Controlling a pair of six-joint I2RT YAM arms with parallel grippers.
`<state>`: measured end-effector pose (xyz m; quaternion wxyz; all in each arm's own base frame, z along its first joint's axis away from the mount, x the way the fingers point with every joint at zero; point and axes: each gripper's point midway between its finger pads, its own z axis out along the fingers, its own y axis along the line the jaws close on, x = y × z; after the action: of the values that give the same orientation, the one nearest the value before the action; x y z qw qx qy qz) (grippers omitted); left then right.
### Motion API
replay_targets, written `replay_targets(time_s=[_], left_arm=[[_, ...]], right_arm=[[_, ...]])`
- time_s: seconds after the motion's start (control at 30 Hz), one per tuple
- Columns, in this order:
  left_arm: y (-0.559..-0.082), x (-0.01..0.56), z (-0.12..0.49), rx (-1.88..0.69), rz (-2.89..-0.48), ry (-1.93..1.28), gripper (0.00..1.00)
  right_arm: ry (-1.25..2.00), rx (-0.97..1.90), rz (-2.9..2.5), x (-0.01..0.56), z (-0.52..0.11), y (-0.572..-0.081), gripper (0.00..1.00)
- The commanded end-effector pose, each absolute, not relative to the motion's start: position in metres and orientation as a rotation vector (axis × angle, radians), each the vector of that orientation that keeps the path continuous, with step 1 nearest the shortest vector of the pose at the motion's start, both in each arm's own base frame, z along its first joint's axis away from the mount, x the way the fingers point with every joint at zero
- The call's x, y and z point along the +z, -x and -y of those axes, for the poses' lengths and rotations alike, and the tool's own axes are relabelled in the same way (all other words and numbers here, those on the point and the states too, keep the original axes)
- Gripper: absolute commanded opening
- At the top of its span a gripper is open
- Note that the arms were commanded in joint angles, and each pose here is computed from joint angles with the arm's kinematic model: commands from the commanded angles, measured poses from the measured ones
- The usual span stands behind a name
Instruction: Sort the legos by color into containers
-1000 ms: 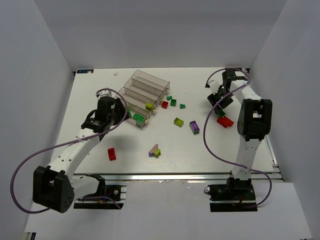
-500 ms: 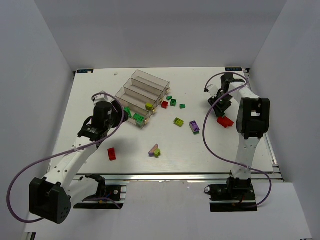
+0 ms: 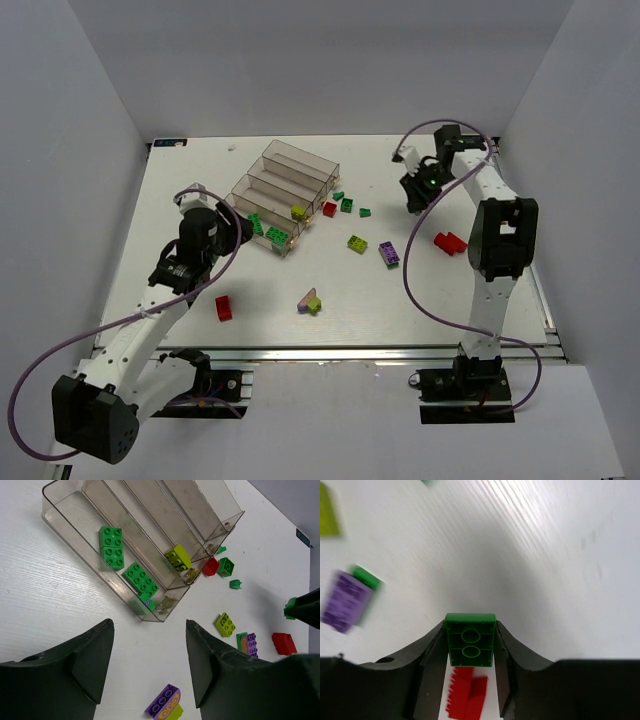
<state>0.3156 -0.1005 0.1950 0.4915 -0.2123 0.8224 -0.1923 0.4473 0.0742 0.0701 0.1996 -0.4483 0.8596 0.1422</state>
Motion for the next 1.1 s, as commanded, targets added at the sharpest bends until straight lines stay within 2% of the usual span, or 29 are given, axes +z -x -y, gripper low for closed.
replay_targets(time_s=[0.0, 0.27, 0.53, 0.7, 1.0, 1.07], left_arm=[[-0.315, 0.203, 0.096, -0.473, -1.948, 0.538, 0.69], [-0.305, 0.219, 0.092, -0.524, -1.867, 0.557, 0.69], [-0.291, 0.221, 0.089, -0.555, -1.845, 0.585, 0.69], [-0.281, 0.225, 0.085, -0.567, -1.826, 0.606, 0.69], [-0.269, 0.22, 0.083, -0.579, -1.852, 0.64, 0.7], [-0.268, 0.219, 0.084, -0.59, -1.857, 0.647, 0.7]], right_arm=[[1.404, 0.619, -2.064, 0.151, -0.159, -0.432, 0.0], [1.541, 0.963, -1.721, 0.214, -0.319, -0.384, 0.0], [1.371, 1.272, -1.585, 0.247, -0.437, -0.357, 0.0], [1.211, 1.335, -1.592, 0.231, -0.473, -0.367, 0.0], [1.152, 1.138, -1.683, 0.161, -0.492, -0.38, 0.0], [1.168, 1.104, -1.689, 0.148, -0.488, -0.382, 0.04]])
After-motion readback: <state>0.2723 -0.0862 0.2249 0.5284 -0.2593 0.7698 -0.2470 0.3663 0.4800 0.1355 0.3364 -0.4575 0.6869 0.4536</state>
